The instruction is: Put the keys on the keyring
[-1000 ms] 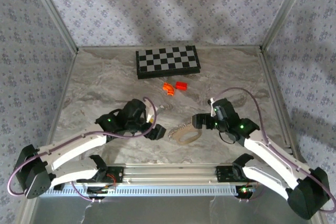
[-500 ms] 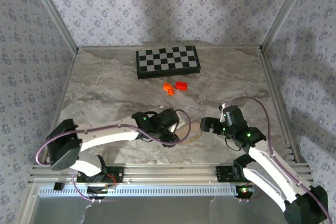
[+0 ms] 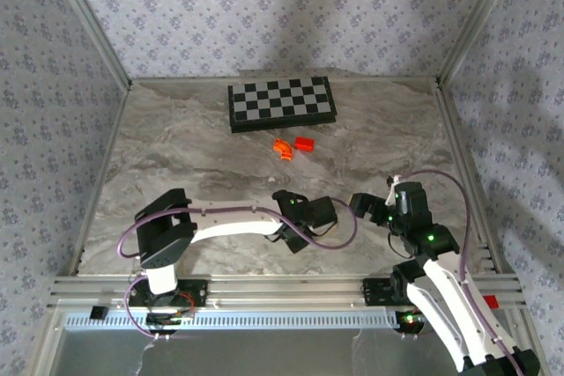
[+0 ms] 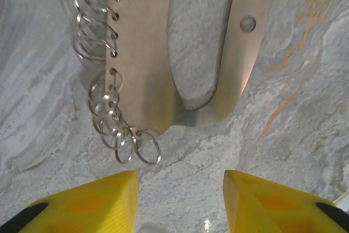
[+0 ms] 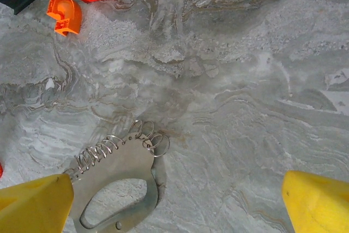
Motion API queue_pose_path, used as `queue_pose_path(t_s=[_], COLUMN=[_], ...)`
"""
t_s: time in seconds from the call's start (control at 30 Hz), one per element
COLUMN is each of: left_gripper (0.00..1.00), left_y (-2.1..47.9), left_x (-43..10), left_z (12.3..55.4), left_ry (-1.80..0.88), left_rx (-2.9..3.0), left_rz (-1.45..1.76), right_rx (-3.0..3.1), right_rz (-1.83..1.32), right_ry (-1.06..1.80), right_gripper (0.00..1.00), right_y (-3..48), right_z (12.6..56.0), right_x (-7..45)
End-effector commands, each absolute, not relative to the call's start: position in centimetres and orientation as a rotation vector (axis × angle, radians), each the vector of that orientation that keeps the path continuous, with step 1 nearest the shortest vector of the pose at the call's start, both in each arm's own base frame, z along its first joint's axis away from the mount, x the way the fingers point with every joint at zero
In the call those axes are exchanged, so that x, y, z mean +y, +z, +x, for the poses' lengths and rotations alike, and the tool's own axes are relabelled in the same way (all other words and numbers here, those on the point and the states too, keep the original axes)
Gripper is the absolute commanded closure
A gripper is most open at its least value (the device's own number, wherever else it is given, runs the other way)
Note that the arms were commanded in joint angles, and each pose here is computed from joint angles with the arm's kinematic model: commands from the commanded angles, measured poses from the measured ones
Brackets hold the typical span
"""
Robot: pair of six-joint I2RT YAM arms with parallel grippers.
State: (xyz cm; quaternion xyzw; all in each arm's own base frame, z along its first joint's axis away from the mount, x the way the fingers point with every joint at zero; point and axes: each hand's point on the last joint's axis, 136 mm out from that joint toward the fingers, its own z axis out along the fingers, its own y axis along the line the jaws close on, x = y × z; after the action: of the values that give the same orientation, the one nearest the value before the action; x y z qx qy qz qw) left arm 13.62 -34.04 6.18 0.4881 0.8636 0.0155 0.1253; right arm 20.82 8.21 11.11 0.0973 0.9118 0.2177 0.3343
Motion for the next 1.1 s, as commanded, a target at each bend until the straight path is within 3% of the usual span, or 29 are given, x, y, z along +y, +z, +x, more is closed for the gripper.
queue_pose_path(t_s=[0.0,1.07], left_gripper=[0.58,0.74], left_y=[6.1,3.1], left_x=[-33.4,-32.2], left_z=[13.9,15.2], left_ry=[0.151,0.420], left_rx=[2.532,2.481], left_rz=[1.416,1.467], right_rx=[2.400,2.373], right_rz=[0.253,0.297], right_ry=[0.584,0.559], right_gripper=[0.00,0.00], right_y=[10.7,11.2], right_z=[20.3,20.4], right_x=[8.3,7.4])
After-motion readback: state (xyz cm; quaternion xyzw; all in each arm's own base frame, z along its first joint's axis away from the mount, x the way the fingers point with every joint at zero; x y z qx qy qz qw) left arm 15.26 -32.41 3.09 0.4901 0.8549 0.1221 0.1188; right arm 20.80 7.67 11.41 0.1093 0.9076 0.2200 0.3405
